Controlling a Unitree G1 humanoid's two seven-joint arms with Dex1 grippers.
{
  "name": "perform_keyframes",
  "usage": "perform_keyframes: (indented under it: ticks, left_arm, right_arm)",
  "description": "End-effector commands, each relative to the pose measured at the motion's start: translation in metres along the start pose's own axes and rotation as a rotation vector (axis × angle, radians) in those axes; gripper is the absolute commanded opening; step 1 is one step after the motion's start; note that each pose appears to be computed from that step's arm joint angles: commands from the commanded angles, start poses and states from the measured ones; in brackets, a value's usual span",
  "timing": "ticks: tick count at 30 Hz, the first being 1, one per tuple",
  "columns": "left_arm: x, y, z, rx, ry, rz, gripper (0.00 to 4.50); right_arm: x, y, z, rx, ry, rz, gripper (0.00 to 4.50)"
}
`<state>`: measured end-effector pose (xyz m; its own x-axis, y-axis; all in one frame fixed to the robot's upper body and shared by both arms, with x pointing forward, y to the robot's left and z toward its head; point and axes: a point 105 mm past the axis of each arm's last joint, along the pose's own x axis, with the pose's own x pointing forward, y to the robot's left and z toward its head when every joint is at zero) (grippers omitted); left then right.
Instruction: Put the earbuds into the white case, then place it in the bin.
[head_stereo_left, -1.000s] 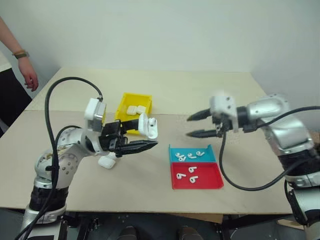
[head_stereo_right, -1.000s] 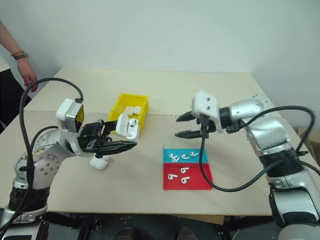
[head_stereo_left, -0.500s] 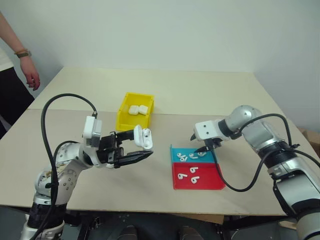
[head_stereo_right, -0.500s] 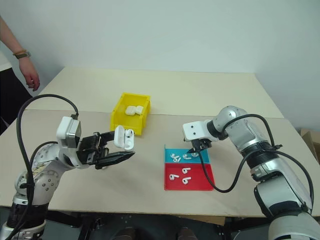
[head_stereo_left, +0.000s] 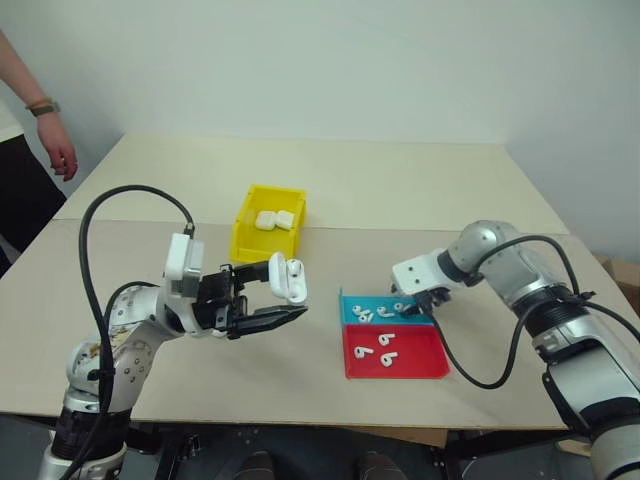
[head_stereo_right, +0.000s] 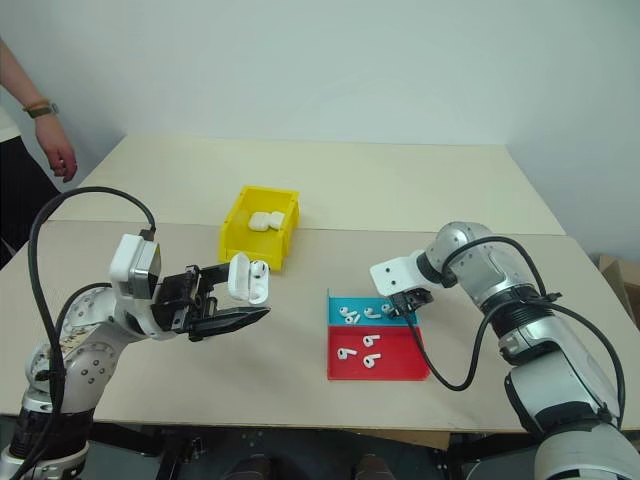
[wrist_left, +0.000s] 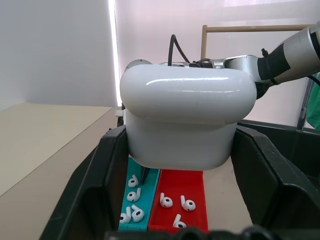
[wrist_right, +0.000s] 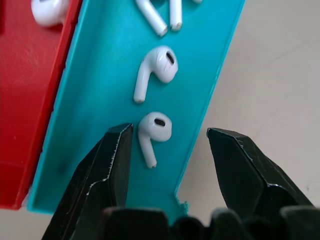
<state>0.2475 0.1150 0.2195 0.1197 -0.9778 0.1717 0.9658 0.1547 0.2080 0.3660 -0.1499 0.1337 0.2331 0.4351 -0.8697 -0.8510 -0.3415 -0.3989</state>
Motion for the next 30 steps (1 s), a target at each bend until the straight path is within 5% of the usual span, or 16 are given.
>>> perform_keyframes:
  ticks: [1, 6, 9, 14, 23, 30]
  left_arm:
    - [0.002, -0.005, 0.009, 0.045, -0.014, -0.02, 2.78]
    - [0.003, -0.005, 0.009, 0.046, -0.015, -0.015, 2.78]
    - [0.003, -0.004, 0.009, 0.046, -0.015, -0.013, 2.78]
    - [0.003, -0.004, 0.009, 0.047, -0.014, -0.01, 2.78]
    - [0.001, -0.003, 0.012, 0.047, -0.016, -0.01, 2.78]
    - [0.003, 0.001, 0.017, 0.053, -0.029, -0.023, 2.78]
  right_arm:
    - [-0.002, -0.002, 0.001, -0.032, 0.006, -0.003, 2.85]
    - [0.002, 0.0, 0.002, -0.034, 0.001, 0.011, 2.85]
    - [0.003, 0.003, 0.001, -0.033, 0.003, 0.025, 2.31]
    - [0.006, 0.007, -0.001, -0.029, 0.011, 0.039, 0.63]
    - [0.0, 0.005, 0.004, 0.024, -0.04, 0.022, 0.62]
    - [-0.045, -0.007, 0.03, 0.272, -0.382, -0.087, 0.62]
